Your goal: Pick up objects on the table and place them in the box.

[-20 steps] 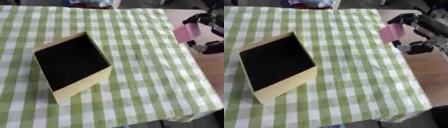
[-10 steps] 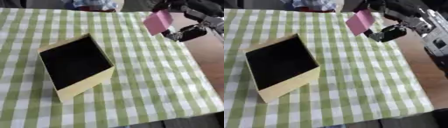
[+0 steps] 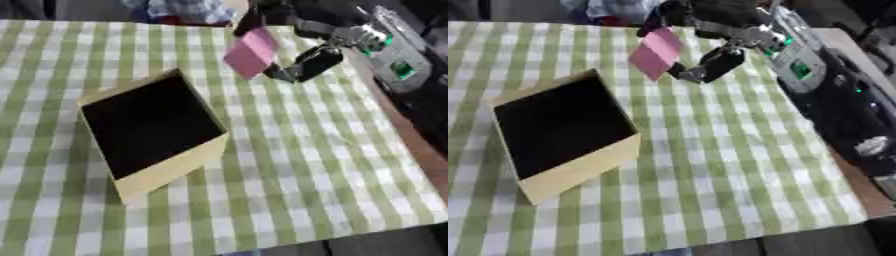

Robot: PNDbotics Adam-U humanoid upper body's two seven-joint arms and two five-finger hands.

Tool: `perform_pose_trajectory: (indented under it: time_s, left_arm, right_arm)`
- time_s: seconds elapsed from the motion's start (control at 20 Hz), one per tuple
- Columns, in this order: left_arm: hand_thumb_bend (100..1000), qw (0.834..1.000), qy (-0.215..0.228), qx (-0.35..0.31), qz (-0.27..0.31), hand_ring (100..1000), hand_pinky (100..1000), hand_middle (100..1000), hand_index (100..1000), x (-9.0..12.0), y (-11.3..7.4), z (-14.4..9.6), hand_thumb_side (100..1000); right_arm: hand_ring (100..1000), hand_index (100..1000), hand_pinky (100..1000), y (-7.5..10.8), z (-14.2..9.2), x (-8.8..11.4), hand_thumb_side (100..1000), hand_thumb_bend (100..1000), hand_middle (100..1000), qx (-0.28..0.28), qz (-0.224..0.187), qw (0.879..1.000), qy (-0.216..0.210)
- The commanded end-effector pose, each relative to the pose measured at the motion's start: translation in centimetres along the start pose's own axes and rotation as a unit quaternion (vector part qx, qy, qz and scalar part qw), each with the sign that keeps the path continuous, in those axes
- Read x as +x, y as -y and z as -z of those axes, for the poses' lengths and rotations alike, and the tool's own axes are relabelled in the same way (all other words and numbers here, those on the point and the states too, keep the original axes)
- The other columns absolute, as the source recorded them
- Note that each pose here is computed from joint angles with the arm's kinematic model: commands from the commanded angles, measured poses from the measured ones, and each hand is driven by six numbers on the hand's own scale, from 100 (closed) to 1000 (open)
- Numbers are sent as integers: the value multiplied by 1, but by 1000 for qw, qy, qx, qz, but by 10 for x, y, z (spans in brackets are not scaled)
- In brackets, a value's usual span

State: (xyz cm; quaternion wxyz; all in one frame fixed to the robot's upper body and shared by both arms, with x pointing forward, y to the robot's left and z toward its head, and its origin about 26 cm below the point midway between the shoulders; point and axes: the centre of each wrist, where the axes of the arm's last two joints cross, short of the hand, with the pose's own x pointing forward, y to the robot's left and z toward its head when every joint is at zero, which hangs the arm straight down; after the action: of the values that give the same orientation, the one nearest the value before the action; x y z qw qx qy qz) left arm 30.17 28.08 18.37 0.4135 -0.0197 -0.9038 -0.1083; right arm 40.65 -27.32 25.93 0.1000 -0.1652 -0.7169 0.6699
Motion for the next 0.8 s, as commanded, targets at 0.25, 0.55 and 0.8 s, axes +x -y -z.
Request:
perform_pose_trajectory:
  time_s: [0.25,0.55,0.8]
  left_arm:
    - [224,1000,22,-14,-10,756,939,827,797,7,4,9,955]
    - [222,999,32,-21,-21,756,938,827,797,10,9,14,954]
    - [222,999,36,-24,-26,756,938,827,797,11,11,16,954]
  right_arm:
    - [795,796,737,13,47,-17,142,100,603,42,-5,999,18]
    - [796,799,735,2,62,-35,184,100,605,75,30,997,0]
    - [798,803,736,-16,69,-43,215,100,610,106,40,994,-5]
